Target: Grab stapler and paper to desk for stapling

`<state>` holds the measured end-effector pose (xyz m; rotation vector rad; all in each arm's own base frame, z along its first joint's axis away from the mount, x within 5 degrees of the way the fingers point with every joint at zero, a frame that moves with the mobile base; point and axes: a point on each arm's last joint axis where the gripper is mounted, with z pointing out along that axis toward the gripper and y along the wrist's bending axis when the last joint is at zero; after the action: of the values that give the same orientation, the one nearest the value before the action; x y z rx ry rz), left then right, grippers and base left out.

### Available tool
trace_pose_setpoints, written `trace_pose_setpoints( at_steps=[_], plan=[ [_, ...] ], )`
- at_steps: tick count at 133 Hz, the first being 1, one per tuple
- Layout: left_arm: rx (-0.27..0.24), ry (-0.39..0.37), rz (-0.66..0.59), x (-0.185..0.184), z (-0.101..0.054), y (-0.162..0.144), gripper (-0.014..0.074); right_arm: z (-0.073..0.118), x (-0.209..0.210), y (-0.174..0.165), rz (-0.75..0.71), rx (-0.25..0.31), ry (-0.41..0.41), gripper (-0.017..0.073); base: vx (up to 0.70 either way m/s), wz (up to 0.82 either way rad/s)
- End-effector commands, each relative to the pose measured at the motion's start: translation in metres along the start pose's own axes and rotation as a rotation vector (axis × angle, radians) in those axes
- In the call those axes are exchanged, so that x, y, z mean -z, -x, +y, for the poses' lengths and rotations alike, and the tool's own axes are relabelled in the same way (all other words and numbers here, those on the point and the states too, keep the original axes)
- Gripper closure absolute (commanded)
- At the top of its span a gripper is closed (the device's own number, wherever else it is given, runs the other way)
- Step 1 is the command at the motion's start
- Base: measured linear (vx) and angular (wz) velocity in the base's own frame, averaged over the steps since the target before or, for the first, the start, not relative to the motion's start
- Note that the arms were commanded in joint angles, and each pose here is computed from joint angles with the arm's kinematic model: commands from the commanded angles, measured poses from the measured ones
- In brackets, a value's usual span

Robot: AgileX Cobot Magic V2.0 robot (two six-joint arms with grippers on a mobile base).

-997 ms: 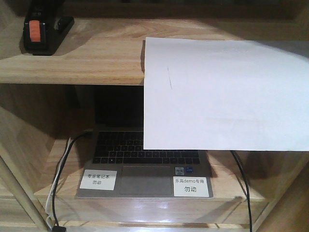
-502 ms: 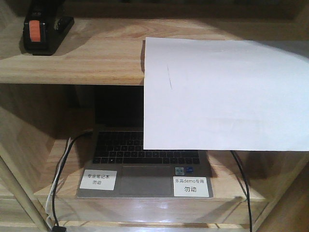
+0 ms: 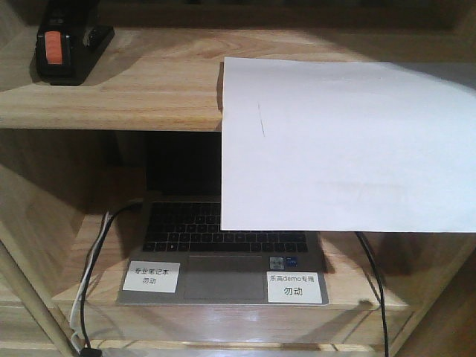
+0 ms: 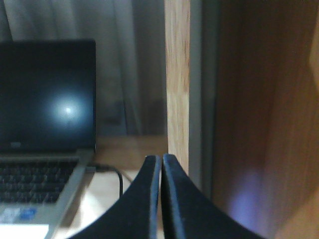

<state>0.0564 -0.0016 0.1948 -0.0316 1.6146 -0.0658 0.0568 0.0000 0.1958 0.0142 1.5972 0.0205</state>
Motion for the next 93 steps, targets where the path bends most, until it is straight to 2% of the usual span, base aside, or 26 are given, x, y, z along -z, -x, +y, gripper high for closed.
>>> trace_pose_setpoints(
  at_steps=[1, 10, 26, 35, 45, 64, 81, 93],
  plan=[
    [0.02, -0.003, -0.153, 0.002, 0.0, 0.011, 0.06, 0.001, 0.002, 0.014, -0.167, 0.014, 0.011, 0.0565, 0.0, 0.0],
    [0.021, -0.003, -0.214, 0.003, 0.0, 0.016, 0.06, 0.002, 0.004, 0.023, -0.26, 0.015, 0.018, 0.0565, 0.0, 0.0],
    [0.022, -0.005, -0.416, 0.009, 0.0, 0.039, 0.06, 0.003, 0.01, 0.042, -0.442, 0.015, 0.031, 0.0565, 0.0, 0.0],
    [0.022, -0.008, -0.568, 0.019, -0.001, 0.061, 0.06, 0.004, 0.016, 0.059, -0.507, 0.016, 0.033, 0.0565, 0.0, 0.0],
    [0.023, -0.014, -0.661, 0.03, -0.002, 0.088, 0.06, 0.004, 0.024, 0.081, -0.571, 0.016, 0.034, 0.0565, 0.0, 0.0],
    [0.019, -0.028, -0.779, 0.06, -0.007, 0.142, 0.06, 0.005, 0.048, 0.129, -0.721, 0.02, 0.034, 0.0565, 0.0, 0.0],
    [0.01, -0.039, -0.806, 0.09, -0.011, 0.194, 0.06, 0.005, 0.083, 0.182, -0.834, 0.025, 0.027, 0.0565, 0.0, 0.0],
    [0.007, -0.045, -0.801, 0.104, -0.014, 0.229, 0.06, 0.006, 0.102, 0.217, -0.855, 0.023, 0.022, 0.0565, 0.0, 0.0]
  ],
)
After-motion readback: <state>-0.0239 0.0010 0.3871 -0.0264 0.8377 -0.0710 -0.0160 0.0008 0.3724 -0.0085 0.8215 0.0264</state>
